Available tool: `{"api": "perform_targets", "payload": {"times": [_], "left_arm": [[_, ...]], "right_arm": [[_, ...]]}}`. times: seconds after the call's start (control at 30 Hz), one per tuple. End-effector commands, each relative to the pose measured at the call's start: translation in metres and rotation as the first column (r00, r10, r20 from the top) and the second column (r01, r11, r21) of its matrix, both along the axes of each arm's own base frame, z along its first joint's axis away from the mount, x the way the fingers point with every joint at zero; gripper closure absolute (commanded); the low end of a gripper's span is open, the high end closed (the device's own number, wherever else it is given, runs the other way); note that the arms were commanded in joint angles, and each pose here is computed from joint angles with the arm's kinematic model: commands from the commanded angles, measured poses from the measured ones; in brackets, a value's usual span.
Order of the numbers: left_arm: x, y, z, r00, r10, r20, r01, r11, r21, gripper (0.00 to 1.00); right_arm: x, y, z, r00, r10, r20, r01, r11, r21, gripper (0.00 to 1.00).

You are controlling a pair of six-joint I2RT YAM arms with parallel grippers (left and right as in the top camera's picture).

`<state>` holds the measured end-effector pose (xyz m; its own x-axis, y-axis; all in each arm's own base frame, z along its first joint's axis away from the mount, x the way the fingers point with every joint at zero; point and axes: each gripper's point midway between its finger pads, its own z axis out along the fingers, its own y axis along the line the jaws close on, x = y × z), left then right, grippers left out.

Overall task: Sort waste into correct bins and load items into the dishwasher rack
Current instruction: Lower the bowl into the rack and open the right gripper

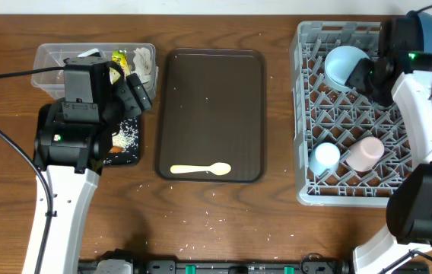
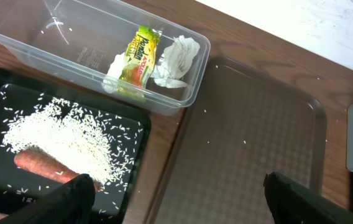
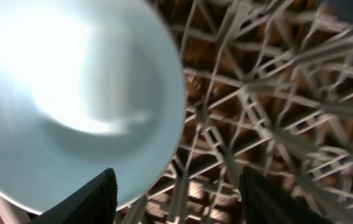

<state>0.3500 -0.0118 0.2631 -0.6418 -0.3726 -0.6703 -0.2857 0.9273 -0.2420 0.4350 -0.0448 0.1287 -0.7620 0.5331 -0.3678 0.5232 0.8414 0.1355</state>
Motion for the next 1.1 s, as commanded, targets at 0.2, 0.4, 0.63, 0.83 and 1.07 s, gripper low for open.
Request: {"api": "perform_targets", "payload": {"times": [0.2,0.4,0.63,0.83,1.07], "left_arm": [[0.001,0.003,0.0,1.0,0.017,0.001,-0.017,1.0,0.0,0.11],[0.001,0.003,0.0,1.0,0.017,0.001,-0.017,1.0,0.0,0.11],[0.001,0.003,0.0,1.0,0.017,0.001,-0.017,1.0,0.0,0.11],[0.001,0.003,0.0,1.0,0.017,0.001,-0.017,1.0,0.0,0.11],[0.001,0.003,0.0,1.0,0.017,0.001,-0.017,1.0,0.0,0.11]], "right_arm": [[0.001,0.008,-0.034,1.0,-0.009,0.017,0.007,0.998,0.061,0.85],[0.007,-0.002,-0.017,0.997,-0.028,0.074,0.026,0.999,0.027,0.99],[0.003,-0.023,0.024,0.987,-0.052,0.153,0.07,0.991,-0.112,0.99],[-0.002,-0.02,0.024,0.989,-0.044,0.138,0.058,0.993,-0.104,0.6],[0.008,-0.01,0.01,0.991,-0.022,0.135,0.028,0.999,-0.046,0.28]]}}
